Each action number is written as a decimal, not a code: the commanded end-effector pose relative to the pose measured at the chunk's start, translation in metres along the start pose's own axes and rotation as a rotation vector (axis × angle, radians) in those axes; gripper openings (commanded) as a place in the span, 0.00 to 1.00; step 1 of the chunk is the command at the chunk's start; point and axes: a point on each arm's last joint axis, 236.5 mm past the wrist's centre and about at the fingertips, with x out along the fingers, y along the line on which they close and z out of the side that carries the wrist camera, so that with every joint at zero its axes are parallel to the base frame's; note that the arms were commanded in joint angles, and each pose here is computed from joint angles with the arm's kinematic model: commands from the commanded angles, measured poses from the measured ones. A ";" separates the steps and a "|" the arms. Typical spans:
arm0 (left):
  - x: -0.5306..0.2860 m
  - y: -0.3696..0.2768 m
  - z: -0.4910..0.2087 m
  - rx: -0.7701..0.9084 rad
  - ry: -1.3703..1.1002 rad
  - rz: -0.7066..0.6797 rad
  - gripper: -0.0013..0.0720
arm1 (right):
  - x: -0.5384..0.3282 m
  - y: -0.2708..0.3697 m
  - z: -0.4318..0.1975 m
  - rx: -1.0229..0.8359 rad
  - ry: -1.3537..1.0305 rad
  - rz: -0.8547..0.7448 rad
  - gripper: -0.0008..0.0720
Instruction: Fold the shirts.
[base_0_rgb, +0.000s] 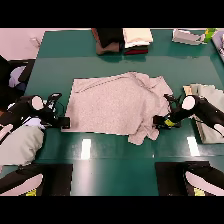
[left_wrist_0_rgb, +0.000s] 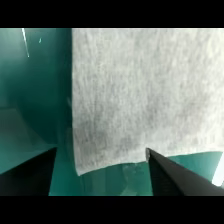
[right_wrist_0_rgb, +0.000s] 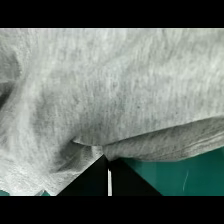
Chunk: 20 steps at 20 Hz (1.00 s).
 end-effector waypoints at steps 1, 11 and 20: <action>0.002 -0.008 -0.001 -0.017 0.003 -0.033 0.81 | -0.009 0.004 0.004 -0.010 -0.045 0.014 0.03; -0.163 -0.038 0.068 0.136 -0.477 -0.040 0.05 | -0.168 0.033 0.054 -0.160 -0.519 0.024 0.03; -0.593 -0.093 -0.047 0.304 -1.573 -0.068 0.05 | -0.528 0.062 -0.023 -0.257 -1.430 0.092 0.03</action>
